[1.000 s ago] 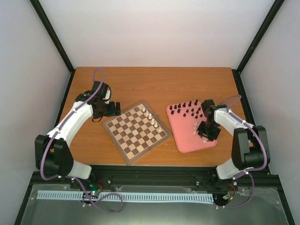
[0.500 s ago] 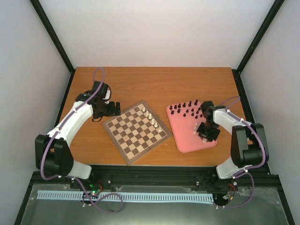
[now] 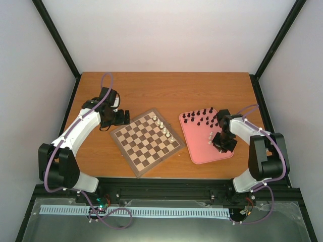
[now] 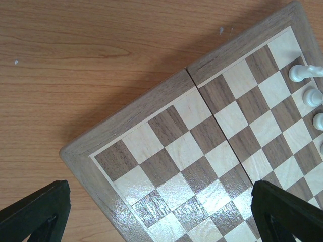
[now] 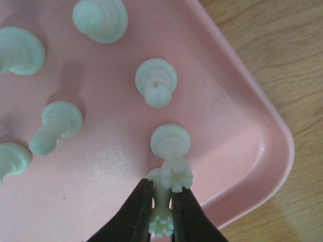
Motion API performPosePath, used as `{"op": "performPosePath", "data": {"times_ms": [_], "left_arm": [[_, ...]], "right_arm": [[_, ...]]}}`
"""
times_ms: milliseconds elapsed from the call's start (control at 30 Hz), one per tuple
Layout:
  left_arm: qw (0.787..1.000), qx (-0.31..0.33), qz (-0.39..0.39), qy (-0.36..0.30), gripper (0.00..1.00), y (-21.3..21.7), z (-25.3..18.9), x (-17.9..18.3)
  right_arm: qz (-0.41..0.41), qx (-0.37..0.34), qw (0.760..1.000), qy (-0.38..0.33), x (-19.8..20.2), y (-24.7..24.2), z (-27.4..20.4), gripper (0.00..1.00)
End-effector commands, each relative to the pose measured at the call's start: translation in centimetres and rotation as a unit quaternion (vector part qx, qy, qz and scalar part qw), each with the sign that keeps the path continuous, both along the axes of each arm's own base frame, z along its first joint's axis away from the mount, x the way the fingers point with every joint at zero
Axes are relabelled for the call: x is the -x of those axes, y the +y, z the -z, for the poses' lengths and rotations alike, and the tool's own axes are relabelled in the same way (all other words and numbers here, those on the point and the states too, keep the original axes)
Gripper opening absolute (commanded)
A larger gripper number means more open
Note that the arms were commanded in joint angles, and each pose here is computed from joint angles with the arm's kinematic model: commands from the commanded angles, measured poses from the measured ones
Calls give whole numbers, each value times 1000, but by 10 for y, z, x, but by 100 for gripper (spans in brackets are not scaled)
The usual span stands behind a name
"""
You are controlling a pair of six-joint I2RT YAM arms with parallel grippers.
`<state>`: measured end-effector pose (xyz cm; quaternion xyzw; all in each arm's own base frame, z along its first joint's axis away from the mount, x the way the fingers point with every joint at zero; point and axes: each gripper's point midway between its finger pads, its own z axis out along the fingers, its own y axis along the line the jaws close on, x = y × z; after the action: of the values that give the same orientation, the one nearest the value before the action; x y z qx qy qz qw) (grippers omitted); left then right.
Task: Set up the chess pieces on the board
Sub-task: Pick up the chess piece from the storage box, then place the chess piece on the chessboard.
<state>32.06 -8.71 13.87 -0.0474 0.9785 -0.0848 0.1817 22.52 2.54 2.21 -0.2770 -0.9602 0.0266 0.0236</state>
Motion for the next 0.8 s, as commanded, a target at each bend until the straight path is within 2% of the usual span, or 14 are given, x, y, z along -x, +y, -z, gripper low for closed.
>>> {"op": "performPosePath", "data": {"times_ms": [0,367,500,767], "left_arm": [[1000,1,9,-3,100,-3,-2,-3],[1000,5,10,-7,100,-4,-5,-2],[1000,8,10,-8,100,-6,-6,-3],[1000,7,11,-13,100,-5,-11,-4]], "right_arm": [[2,0,1000,-23,-7,-2,-9,7],[-41,-55,996,-59,-10,27,-61,6],[-113,-90,986,-80,-30,73,-73,6],[-281,-77,952,-93,-69,173,-77,5]]}}
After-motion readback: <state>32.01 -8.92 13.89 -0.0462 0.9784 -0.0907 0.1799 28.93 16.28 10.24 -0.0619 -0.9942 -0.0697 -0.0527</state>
